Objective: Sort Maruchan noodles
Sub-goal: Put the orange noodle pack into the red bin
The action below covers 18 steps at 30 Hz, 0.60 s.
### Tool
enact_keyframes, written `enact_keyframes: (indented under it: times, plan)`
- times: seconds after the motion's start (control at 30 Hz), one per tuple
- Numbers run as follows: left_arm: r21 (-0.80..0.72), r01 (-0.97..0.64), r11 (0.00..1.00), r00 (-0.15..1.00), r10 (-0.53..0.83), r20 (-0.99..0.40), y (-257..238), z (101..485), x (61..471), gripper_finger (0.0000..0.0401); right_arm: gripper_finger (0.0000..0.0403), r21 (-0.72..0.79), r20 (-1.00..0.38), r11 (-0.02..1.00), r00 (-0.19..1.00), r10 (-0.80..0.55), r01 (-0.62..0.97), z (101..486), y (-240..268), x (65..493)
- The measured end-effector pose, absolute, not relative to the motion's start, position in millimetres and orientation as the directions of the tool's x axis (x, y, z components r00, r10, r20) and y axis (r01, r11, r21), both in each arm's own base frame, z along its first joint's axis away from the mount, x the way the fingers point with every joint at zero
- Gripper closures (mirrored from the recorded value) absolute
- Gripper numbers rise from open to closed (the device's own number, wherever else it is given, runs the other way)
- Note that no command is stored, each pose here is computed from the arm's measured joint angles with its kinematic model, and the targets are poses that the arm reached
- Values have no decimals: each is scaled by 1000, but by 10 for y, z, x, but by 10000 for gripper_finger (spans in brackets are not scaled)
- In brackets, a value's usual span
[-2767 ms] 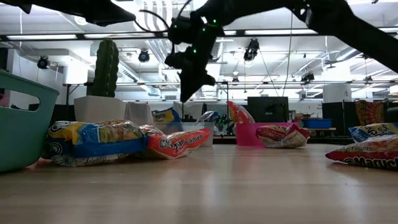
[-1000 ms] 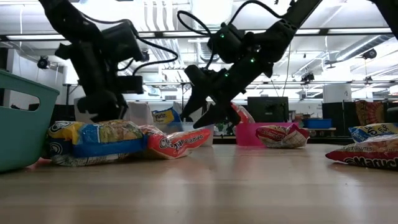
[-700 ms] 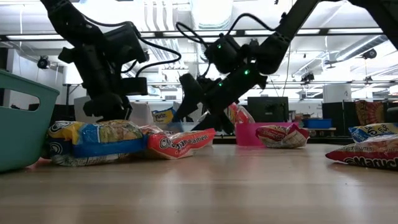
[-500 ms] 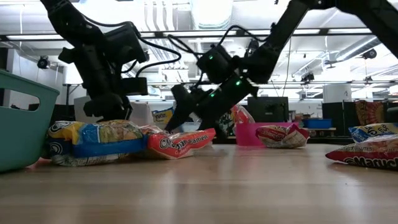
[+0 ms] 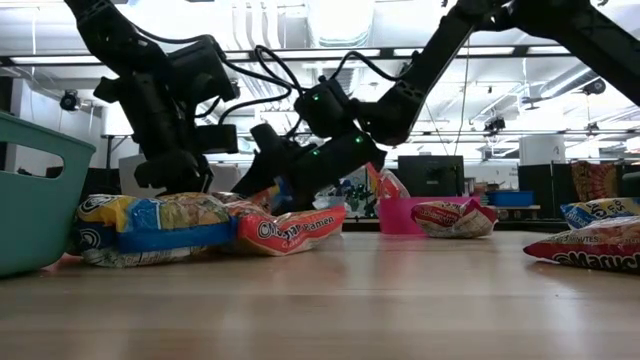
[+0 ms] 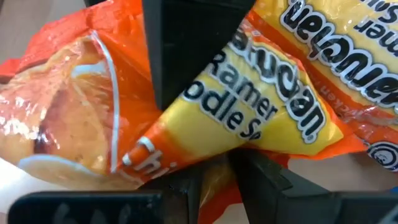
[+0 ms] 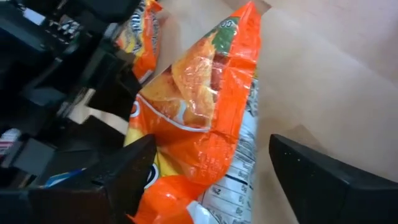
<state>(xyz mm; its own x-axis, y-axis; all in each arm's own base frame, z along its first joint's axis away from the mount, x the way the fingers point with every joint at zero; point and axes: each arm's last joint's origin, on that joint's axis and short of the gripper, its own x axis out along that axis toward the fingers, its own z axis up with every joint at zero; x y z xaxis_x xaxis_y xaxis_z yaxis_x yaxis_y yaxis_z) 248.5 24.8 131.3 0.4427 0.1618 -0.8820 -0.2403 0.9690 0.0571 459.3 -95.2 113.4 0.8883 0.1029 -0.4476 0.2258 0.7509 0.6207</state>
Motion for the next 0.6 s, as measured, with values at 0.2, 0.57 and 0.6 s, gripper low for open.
enact_keyframes:
  times: [0.2,0.57,0.6]
  plan:
    - [54,-239,970,449,159,-879,246,1314,2491,326,190,642,-444,735,887,126,217,1141,-936,4591]
    - [34,-254,967,452,150,-879,228,1441,2402,326,384,639,-447,744,881,153,195,1211,-925,4559]
    - [32,-257,966,459,152,-875,228,1477,2384,326,383,635,-452,748,878,158,192,1237,-917,4551]
